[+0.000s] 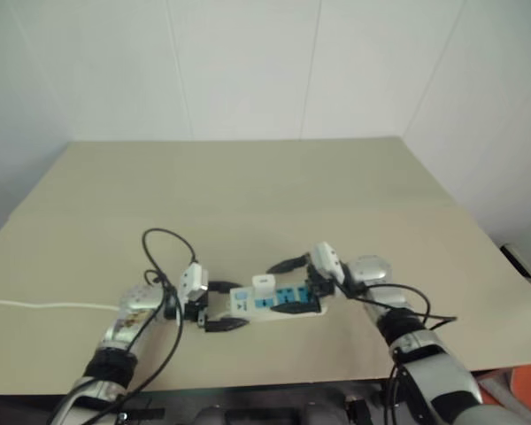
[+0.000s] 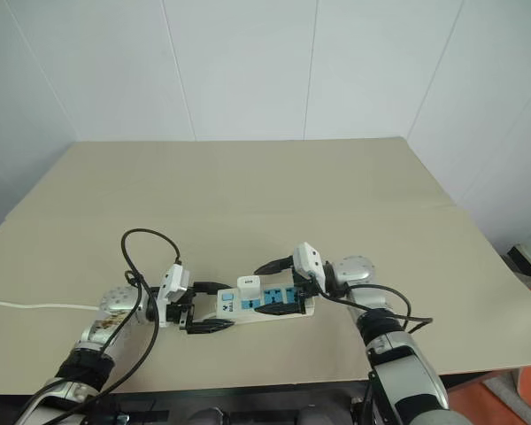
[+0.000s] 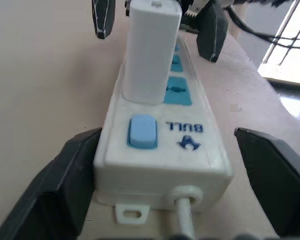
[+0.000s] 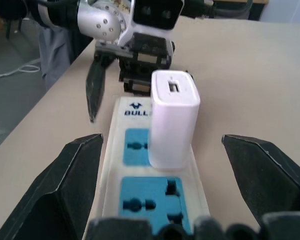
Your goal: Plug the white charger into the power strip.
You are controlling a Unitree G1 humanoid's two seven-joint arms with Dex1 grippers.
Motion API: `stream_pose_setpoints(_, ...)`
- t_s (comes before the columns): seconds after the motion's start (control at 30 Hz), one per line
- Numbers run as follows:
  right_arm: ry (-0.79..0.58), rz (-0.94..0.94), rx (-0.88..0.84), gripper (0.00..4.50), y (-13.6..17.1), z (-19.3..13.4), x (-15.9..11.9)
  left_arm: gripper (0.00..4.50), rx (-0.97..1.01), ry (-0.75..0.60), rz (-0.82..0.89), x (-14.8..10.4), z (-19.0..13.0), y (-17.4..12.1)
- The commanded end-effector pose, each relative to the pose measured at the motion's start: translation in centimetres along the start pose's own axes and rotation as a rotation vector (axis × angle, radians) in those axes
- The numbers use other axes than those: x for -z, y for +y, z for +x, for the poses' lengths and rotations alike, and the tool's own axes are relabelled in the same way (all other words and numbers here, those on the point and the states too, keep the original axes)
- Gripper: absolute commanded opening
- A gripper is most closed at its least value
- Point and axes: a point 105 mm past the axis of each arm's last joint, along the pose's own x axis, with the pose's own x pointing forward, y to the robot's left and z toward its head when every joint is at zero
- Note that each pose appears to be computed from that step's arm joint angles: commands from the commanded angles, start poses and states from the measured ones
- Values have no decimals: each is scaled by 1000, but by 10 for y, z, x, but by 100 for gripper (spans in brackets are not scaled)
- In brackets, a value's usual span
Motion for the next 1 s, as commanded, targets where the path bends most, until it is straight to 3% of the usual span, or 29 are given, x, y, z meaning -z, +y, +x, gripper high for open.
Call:
stream_pose_setpoints(0.03,37,29,-24,450,7,-11,6,449,45,-58,42,-24,-2,-9)
stream_pose_setpoints(0.2,53,-4,-31,450,6,-31,-8,449,43,-107,87,-51,-14,-25)
stream_pose_setpoints(0.33,55,-85,31,450,-2,-61,-33,449,9,-70,118,-64,-41,-33)
stream_pose_setpoints(0.43,99,-162,91,450,-5,-93,-54,449,-82,10,173,-67,-70,-23)
stream_pose_setpoints(0.57,277,-238,143,450,0,-143,-74,449,-194,221,212,-60,-124,-13)
stream_pose_setpoints(0.67,371,-243,147,450,7,-164,-83,449,-252,266,195,-56,-147,-11)
stream_pose_setpoints(0.8,435,-235,147,450,14,-176,-88,449,-283,269,188,-52,-155,-9)
stream_pose_setpoints(1.0,439,-230,162,450,19,-179,-88,449,-255,226,183,-50,-140,-7)
